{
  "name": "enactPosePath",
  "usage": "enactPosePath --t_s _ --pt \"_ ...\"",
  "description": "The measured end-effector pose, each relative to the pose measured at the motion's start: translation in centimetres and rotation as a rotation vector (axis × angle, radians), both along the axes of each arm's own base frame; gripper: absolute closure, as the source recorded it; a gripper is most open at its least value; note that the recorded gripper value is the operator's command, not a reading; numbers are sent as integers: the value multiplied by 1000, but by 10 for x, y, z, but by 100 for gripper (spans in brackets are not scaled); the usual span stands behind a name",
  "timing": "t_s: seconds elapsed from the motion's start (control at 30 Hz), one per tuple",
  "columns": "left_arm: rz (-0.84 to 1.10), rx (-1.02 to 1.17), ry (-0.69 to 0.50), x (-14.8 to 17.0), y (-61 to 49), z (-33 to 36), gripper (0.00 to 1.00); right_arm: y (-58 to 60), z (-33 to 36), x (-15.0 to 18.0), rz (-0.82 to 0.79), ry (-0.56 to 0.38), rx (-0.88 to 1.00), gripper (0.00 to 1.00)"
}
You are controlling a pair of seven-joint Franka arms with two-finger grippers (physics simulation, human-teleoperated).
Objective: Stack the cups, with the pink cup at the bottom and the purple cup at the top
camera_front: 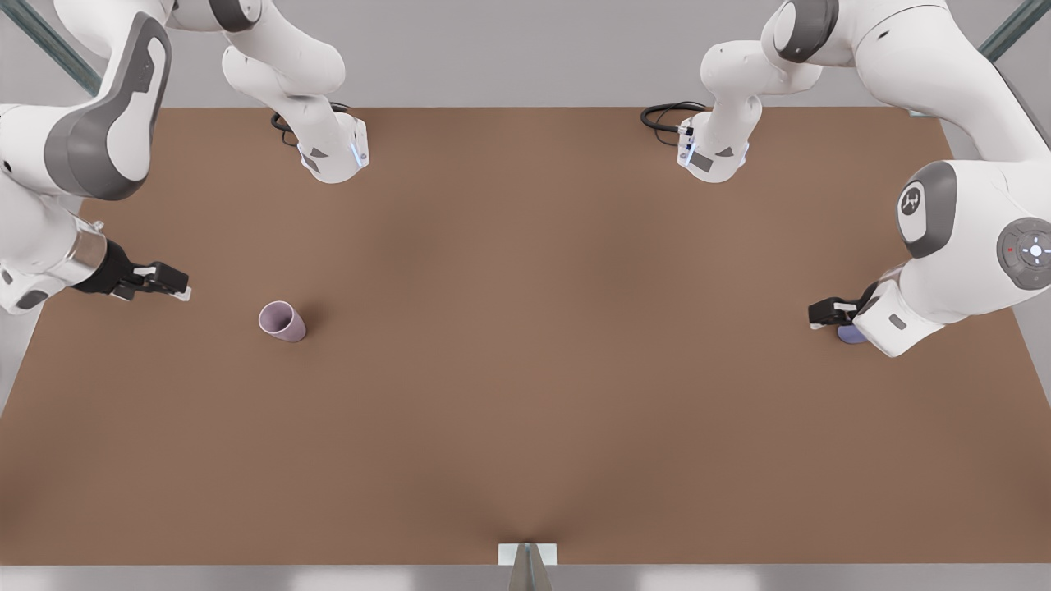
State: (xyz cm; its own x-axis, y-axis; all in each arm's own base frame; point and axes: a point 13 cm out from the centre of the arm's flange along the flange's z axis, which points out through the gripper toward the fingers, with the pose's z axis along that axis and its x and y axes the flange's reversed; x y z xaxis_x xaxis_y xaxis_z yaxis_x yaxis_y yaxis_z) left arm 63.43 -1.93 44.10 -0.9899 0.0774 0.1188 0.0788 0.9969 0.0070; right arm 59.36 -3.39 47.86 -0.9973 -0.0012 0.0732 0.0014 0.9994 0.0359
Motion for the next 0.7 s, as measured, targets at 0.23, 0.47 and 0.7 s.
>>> enactPosePath --t_s 0.23,0.47,0.7 --pt "20 17 63 -11 27 -38 0 5 -44 -35 23 64 20 0" --pt "57 22 78 -17 61 -92 0 -12 -161 -54 55 120 33 0" --pt "61 20 78 -24 71 -117 0 -26 -249 -42 94 97 27 0"
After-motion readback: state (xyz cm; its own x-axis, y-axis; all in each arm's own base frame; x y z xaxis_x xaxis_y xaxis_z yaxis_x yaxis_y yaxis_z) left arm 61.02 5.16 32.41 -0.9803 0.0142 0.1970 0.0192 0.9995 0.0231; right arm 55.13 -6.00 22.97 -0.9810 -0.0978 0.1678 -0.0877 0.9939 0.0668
